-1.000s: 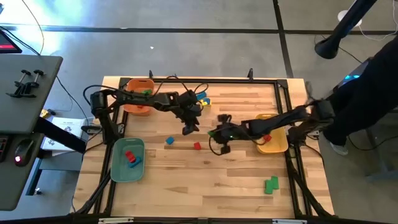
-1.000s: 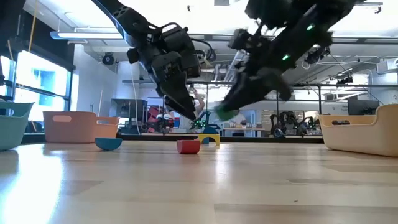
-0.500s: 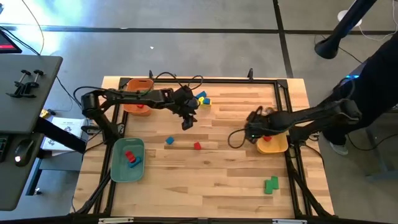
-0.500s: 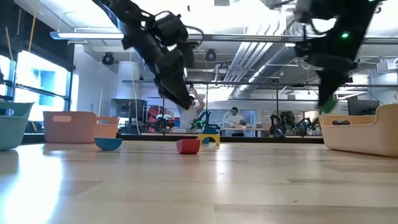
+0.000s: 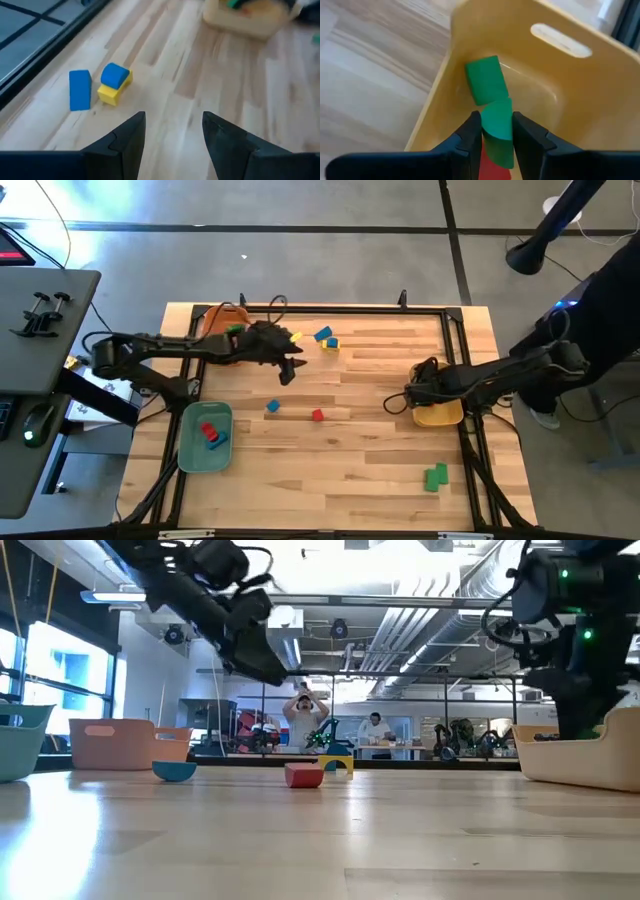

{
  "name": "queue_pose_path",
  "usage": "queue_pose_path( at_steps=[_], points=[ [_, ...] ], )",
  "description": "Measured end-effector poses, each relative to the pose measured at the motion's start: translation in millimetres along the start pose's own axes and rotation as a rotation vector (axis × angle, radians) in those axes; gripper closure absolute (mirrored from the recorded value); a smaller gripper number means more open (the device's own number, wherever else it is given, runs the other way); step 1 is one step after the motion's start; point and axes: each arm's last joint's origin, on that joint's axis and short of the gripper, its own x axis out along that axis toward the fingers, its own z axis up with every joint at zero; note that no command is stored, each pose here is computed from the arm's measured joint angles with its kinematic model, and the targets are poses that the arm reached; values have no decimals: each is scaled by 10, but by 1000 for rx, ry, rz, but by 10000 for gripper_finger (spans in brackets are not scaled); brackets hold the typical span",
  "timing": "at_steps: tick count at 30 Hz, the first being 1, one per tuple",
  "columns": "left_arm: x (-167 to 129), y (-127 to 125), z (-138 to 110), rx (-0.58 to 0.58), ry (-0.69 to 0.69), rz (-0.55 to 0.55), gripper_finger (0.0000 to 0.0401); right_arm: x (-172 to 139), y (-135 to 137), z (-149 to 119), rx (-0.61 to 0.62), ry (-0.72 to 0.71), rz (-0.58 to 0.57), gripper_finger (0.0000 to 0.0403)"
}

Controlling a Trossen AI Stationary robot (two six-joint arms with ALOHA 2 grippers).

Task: Sort blocks by size
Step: Put the green half-circle block into the yellow bin, then put the blue triangle block into the orange bin

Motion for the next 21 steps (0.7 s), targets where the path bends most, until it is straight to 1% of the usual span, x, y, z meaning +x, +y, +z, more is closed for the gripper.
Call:
queue_pose_path(
  at_steps=[3, 7, 11, 16, 18, 21],
  points=[
    [-78, -48, -70, -57, -81, -20, 217, 90, 0, -18, 54, -5, 15, 314],
    [-122, -143, -163, -80, -195, -60, 217, 195, -38, -55, 46, 21, 5, 300],
    [-120, -204, -201, -91, -221, -82, 217, 240, -76, -74, 4, 29, -20, 265],
    [-140, -267, -148, -78, -289, -73, 217, 233, -94, -77, -46, 31, -42, 213],
    [-150, -282, -122, -62, -318, -76, 217, 188, -96, -47, -57, 12, -60, 203],
    [-153, -283, -113, -62, -328, -77, 217, 100, -85, -4, -73, -57, -85, 200]
  ],
)
